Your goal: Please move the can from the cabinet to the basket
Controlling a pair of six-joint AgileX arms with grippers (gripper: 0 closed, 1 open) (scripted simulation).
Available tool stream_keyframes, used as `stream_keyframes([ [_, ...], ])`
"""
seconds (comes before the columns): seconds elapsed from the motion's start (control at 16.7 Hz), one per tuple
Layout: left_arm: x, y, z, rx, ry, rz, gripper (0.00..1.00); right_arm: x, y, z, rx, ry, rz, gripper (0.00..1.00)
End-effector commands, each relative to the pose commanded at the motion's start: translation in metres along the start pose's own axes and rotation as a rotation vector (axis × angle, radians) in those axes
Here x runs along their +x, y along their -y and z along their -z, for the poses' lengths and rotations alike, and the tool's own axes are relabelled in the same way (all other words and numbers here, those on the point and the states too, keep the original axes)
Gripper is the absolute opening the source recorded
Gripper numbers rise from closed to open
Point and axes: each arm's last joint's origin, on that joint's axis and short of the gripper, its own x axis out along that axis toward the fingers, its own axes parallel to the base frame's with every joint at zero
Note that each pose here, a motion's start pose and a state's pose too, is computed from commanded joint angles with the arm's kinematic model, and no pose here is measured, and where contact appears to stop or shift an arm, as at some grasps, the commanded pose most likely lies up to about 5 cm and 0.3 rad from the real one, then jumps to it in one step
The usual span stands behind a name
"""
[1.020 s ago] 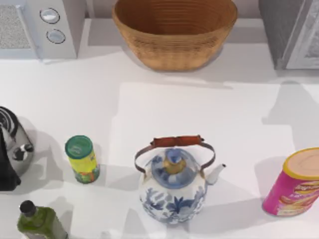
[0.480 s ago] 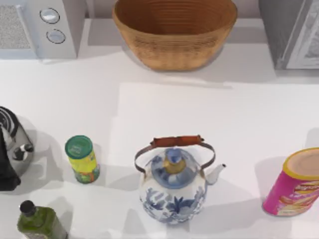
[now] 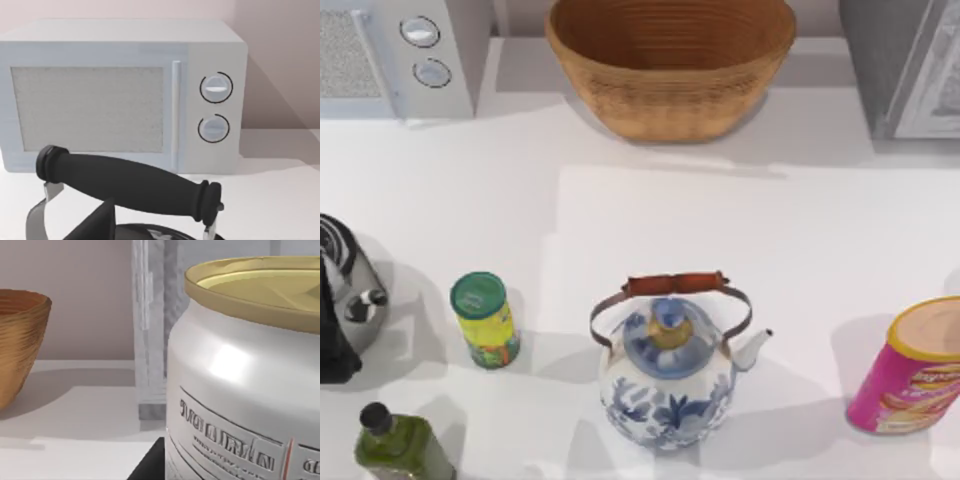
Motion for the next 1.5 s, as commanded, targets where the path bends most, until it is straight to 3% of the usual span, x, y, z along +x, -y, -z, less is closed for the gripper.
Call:
stream_keyframes([
  [0.3, 0.0, 0.0, 0.0, 0.0, 0.0, 0.0, 1.0, 0.001, -0.002, -0.015, 0.001, 0.003, -0.004, 0.0],
  [0.66, 0.0, 0.0, 0.0, 0.0, 0.0, 0.0, 1.0, 0.031, -0.016, -0.106, 0.0, 0.044, -0.006, 0.0],
  [0.9, 0.0, 0.0, 0.0, 0.0, 0.0, 0.0, 1.0, 0.098, -0.047, -0.168, 0.001, 0.038, -0.002, 0.0],
  [1.08, 0.0, 0.0, 0.0, 0.0, 0.0, 0.0, 1.0, 0.169, -0.089, -0.19, 0.0, 0.025, 0.001, 0.0],
  [1.26, 0.0, 0.0, 0.0, 0.0, 0.0, 0.0, 1.0, 0.239, -0.145, -0.183, -0.001, 0.013, 0.003, 0.0],
  [1.5, 0.0, 0.0, 0.0, 0.0, 0.0, 0.0, 1.0, 0.307, -0.223, -0.139, -0.002, 0.0, 0.003, 0.0],
])
